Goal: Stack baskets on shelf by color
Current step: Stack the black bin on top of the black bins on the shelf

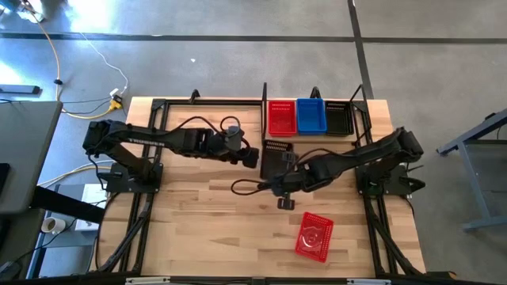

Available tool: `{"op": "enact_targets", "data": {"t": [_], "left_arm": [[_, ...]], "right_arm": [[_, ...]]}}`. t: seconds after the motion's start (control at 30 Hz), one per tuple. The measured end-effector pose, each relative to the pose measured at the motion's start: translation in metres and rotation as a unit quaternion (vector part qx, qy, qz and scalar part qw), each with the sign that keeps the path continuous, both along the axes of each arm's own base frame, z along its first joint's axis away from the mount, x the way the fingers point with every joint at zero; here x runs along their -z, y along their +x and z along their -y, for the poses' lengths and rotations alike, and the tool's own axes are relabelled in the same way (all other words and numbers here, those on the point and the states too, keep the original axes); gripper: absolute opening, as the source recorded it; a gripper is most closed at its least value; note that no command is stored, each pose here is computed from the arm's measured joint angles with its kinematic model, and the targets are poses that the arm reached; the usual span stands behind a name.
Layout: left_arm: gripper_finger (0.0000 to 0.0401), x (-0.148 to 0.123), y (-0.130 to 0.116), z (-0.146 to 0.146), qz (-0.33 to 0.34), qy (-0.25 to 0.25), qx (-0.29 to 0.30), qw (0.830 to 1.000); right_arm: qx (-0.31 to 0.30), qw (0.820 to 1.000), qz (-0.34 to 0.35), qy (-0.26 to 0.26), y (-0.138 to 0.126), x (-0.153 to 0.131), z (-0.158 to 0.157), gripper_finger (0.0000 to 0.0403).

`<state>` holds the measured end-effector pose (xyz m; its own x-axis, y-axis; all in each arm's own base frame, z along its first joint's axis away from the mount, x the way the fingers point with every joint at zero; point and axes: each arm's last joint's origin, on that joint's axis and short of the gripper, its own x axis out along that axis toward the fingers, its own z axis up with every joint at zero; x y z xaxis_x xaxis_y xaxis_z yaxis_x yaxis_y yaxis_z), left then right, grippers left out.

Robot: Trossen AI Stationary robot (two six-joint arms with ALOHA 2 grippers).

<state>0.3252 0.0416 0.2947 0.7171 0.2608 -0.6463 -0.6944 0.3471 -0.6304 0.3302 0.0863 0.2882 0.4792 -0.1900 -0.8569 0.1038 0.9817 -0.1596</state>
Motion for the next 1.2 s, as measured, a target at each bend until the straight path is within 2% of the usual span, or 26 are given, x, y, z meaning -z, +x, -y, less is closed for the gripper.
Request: {"op": "enact_targets", "data": {"t": [0.33,0.7,0.97,1.2], "left_arm": [[0.0146,-0.002,-0.001,-0.019,0.002,0.027,0.018,0.999],[0.0145,-0.003,-0.002,-0.03,0.007,0.04,0.043,0.998],[0.0145,-0.003,-0.004,-0.037,0.005,0.044,0.04,0.998],[0.0145,-0.003,-0.006,-0.045,0.0,0.055,0.036,0.998]], "right_arm": [[0.006,0.999,0.022,-0.023,-0.033,-0.028,0.009,0.0],[0.03,0.998,0.038,-0.038,-0.094,-0.025,0.036,0.0],[0.05,0.994,0.066,-0.068,-0.148,-0.023,0.067,0.0],[0.046,0.991,0.075,-0.105,-0.179,-0.023,0.088,0.0]]}}
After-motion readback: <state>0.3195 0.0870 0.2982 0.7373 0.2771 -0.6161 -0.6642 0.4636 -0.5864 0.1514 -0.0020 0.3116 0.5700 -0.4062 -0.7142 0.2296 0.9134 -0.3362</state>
